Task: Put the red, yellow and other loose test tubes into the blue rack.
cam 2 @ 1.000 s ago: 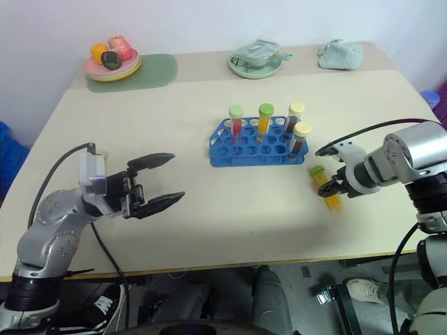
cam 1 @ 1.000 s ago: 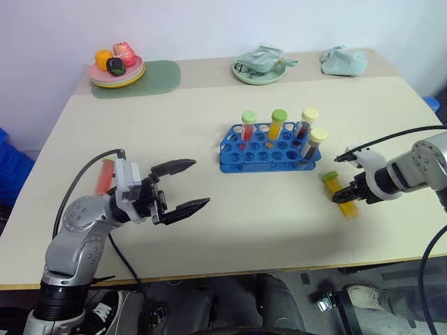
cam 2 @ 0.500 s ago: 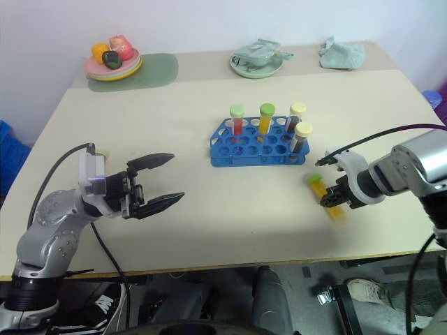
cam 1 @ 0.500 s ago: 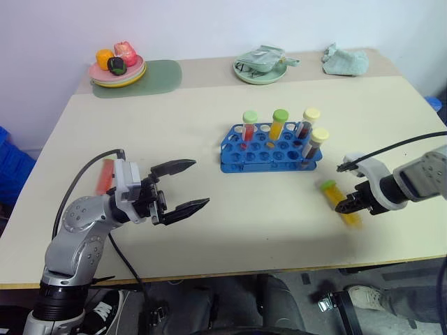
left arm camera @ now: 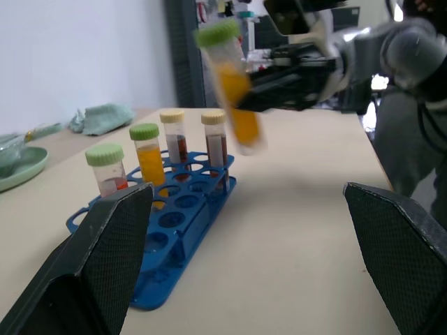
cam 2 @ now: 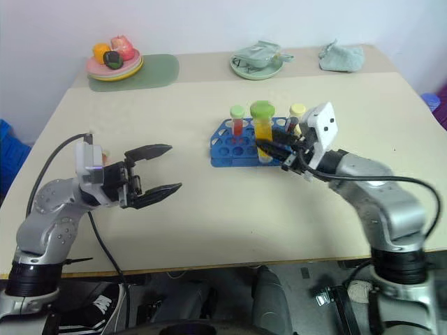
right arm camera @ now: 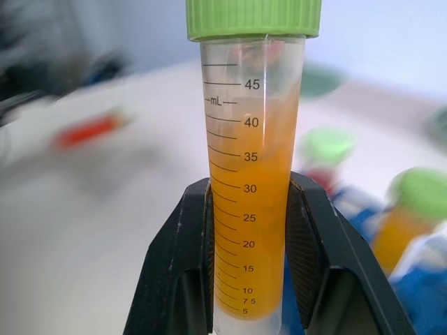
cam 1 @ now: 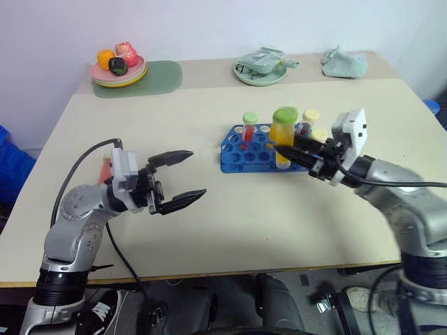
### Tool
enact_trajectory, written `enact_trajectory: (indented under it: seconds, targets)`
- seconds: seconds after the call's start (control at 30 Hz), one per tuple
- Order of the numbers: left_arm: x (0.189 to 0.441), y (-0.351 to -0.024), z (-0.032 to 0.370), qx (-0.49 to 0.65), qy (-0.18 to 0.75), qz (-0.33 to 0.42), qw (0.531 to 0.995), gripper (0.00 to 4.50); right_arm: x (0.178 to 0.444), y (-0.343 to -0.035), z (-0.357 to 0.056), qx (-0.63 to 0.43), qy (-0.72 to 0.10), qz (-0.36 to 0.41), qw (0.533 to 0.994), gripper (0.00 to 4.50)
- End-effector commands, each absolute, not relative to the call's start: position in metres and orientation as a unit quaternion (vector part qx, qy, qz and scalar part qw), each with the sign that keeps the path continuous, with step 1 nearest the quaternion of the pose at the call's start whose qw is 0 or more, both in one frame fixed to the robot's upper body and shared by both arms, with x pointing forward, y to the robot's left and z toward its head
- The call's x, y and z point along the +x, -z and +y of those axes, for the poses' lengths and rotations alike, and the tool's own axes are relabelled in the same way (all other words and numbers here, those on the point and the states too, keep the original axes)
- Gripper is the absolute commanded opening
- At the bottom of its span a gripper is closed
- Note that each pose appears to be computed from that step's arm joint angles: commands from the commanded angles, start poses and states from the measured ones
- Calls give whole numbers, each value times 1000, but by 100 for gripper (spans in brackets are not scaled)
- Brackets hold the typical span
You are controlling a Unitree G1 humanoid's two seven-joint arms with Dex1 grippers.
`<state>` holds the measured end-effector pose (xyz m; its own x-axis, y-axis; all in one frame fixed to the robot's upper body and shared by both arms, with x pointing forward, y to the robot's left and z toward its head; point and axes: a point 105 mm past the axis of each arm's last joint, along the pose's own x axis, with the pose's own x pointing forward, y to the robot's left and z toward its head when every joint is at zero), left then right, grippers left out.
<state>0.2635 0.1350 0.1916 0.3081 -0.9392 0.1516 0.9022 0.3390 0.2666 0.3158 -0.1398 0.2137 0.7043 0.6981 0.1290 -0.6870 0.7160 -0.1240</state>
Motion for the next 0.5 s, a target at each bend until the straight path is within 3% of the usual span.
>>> enact_trajectory:
  seconds: [0.03, 0.5]
  targets:
    - [264, -202, 145, 77, 562, -158, 808, 450, 325, -219, -140, -24, -316, -158, 935, 82]
    - [264, -204, 149, 85, 564, -146, 809, 450, 352, -167, -120, -66, -233, -182, 953, 82]
